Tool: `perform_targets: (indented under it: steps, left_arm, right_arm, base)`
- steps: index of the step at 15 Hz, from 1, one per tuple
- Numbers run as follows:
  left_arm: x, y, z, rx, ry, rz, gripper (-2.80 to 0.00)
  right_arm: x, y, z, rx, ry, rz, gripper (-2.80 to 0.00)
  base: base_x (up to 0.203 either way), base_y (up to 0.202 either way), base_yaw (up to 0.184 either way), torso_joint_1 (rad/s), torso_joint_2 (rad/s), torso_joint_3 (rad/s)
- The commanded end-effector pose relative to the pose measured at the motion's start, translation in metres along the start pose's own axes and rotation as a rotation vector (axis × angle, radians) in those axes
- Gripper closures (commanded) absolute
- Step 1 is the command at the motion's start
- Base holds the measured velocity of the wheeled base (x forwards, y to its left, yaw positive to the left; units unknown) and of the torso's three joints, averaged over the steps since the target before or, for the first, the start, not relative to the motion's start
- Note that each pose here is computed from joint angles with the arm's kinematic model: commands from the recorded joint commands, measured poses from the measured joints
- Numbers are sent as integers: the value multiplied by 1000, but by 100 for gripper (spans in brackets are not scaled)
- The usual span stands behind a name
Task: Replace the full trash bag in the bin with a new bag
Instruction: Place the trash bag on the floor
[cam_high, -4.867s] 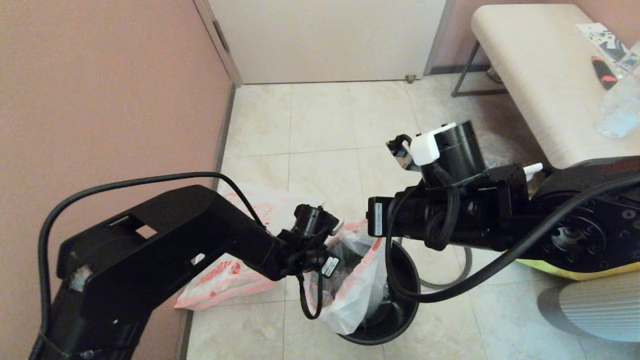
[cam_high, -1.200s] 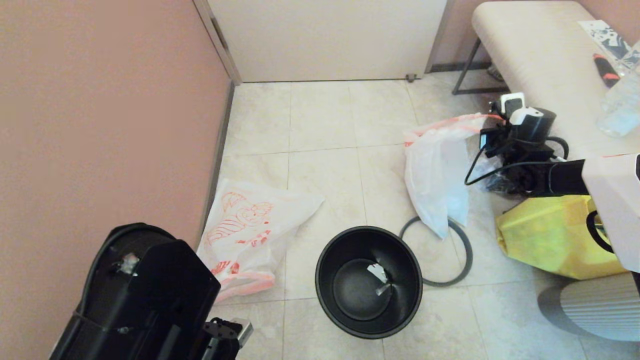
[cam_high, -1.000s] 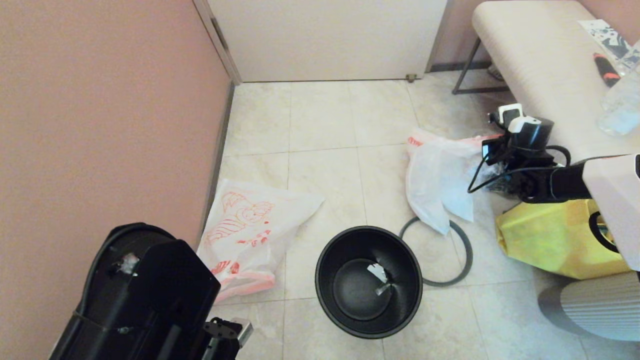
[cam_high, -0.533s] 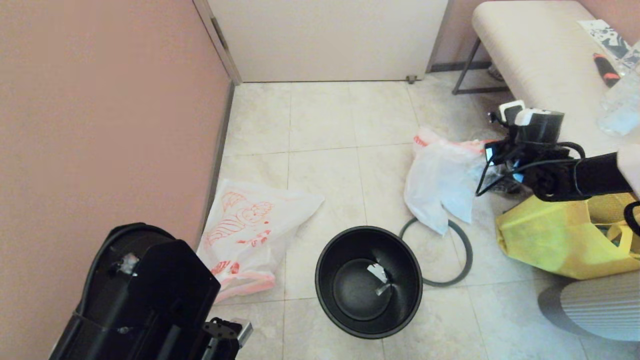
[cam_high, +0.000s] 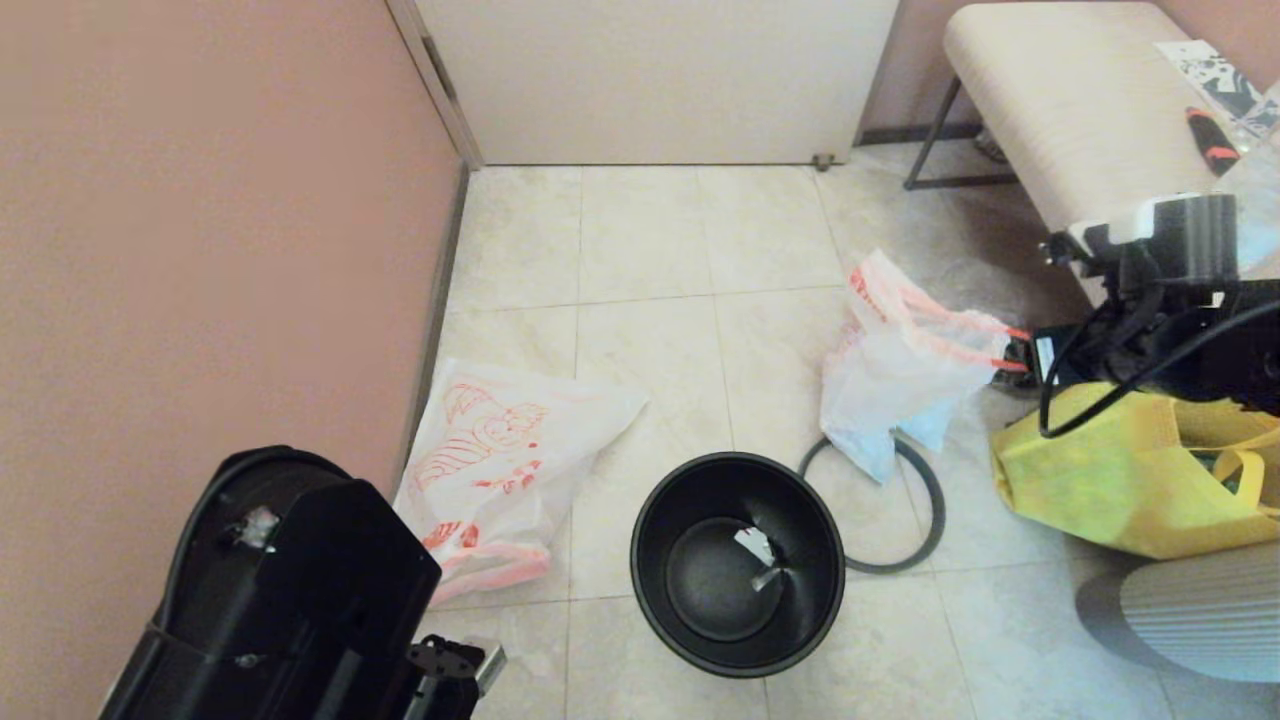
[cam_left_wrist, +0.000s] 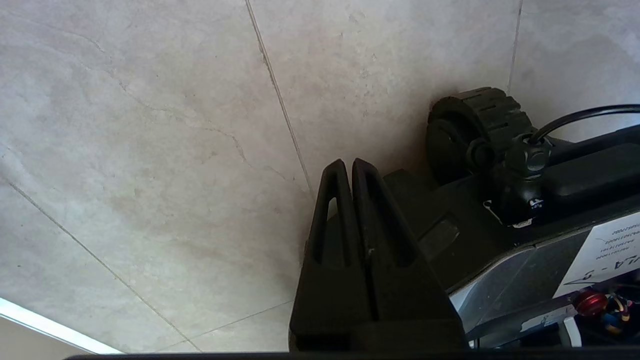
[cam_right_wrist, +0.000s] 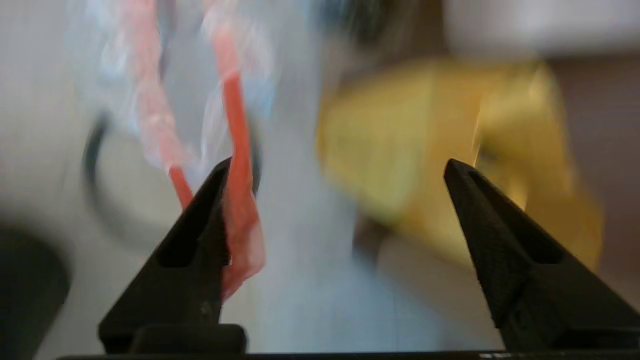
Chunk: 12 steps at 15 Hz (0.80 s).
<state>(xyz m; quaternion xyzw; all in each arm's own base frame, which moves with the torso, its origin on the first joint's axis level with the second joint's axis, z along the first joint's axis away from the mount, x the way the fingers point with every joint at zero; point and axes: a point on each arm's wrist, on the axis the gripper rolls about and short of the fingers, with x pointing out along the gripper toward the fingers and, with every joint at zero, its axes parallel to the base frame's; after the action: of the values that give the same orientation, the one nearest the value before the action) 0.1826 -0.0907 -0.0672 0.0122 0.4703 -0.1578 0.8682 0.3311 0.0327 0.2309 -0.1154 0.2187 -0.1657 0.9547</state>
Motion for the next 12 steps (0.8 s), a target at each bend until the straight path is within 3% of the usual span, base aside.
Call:
perform_targets:
  steps: [1, 5, 7, 10, 11, 12]
  left_arm:
    - [-2, 0, -2, -1, 6, 2, 0]
    - [-1, 0, -3, 3, 14, 3, 0]
    - [0, 0, -3, 3, 14, 3, 0]
    - [0, 0, -3, 2, 11, 3, 0]
    - [0, 0, -2, 2, 9, 3, 0]
    - [1, 0, -2, 2, 8, 2, 0]
  right_arm:
    - [-42, -6, -7, 95, 84, 54, -280]
    - [-32, 18, -10, 334, 182, 233, -280]
    - [-21, 25, 7, 503, 181, 333, -280]
    - [-12, 32, 21, 573, 178, 407, -280]
    - [-14, 32, 20, 553, 180, 410, 0]
    - [-21, 29, 19, 534, 174, 411, 0]
  base:
    - [0, 0, 0, 0, 0, 0]
    - [0, 0, 0, 0, 0, 0]
    - [0, 0, 0, 0, 0, 0]
    - [0, 0, 0, 0, 0, 0]
    - [0, 0, 0, 0, 0, 0]
    - [0, 0, 0, 0, 0, 0]
